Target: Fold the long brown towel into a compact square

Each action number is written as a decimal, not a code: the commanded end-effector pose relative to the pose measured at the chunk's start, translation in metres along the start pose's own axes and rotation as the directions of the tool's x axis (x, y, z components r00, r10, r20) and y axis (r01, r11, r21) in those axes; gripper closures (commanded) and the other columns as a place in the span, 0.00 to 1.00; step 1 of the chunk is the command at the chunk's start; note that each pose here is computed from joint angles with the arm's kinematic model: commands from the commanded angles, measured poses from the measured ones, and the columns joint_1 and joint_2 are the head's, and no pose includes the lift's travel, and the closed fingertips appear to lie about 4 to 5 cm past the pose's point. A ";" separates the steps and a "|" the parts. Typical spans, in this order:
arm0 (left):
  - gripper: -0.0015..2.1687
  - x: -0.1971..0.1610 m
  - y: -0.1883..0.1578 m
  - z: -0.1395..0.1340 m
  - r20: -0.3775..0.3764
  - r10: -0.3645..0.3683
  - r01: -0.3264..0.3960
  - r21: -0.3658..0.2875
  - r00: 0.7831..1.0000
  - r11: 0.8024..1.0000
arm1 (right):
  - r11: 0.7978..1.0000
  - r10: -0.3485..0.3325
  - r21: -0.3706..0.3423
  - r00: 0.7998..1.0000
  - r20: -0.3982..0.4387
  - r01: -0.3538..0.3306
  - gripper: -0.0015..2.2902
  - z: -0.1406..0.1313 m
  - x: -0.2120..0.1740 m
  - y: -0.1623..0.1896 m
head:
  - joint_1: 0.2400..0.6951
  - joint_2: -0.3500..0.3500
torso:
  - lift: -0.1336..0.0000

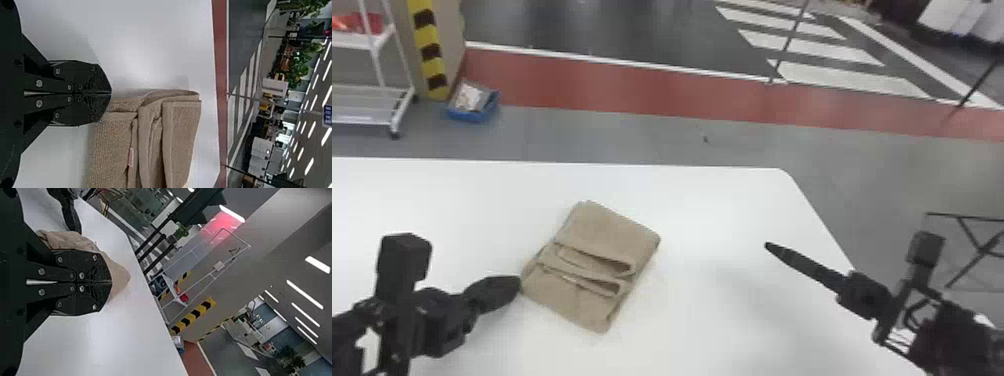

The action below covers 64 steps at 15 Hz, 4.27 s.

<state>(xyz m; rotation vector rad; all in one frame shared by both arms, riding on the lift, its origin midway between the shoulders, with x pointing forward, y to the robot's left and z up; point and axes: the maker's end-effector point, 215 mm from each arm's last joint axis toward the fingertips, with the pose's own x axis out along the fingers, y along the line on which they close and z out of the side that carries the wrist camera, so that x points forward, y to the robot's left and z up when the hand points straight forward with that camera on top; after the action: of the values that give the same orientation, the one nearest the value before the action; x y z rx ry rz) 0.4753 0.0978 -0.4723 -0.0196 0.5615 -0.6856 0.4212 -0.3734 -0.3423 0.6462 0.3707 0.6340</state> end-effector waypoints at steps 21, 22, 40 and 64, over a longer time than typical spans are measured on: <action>0.44 -0.057 -0.036 0.008 0.003 -0.039 0.039 -0.162 0.999 0.986 | 0.706 -0.191 -0.703 0.932 -0.307 -0.087 0.08 0.001 0.217 0.134 | 1.00 0.21 | 0.07; 0.42 -0.063 -0.023 0.008 0.009 -0.015 0.016 -0.171 1.000 0.985 | 0.662 -0.179 -0.740 0.932 -0.314 -0.122 0.08 -0.002 0.231 0.145 | 1.00 0.28 | 0.07; 0.24 -0.078 0.052 0.023 0.096 0.155 -0.130 -0.226 0.983 0.965 | 0.395 -0.433 -0.759 0.624 -0.651 -0.518 0.14 -0.151 0.227 0.090 | 1.00 0.64 | 0.07; 0.24 -0.087 0.018 0.033 0.129 0.099 -0.072 -0.204 0.987 0.976 | 0.423 -0.485 -0.787 0.621 -0.616 -0.450 0.50 -0.129 0.225 0.074 | 1.00 0.59 | 0.07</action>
<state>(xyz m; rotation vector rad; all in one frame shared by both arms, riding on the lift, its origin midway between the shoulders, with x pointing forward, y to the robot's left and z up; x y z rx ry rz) 0.4506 0.1635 -0.4110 -0.2272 0.5001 -0.5271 0.4925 -0.1200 -0.4192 -0.8504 0.7750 0.9746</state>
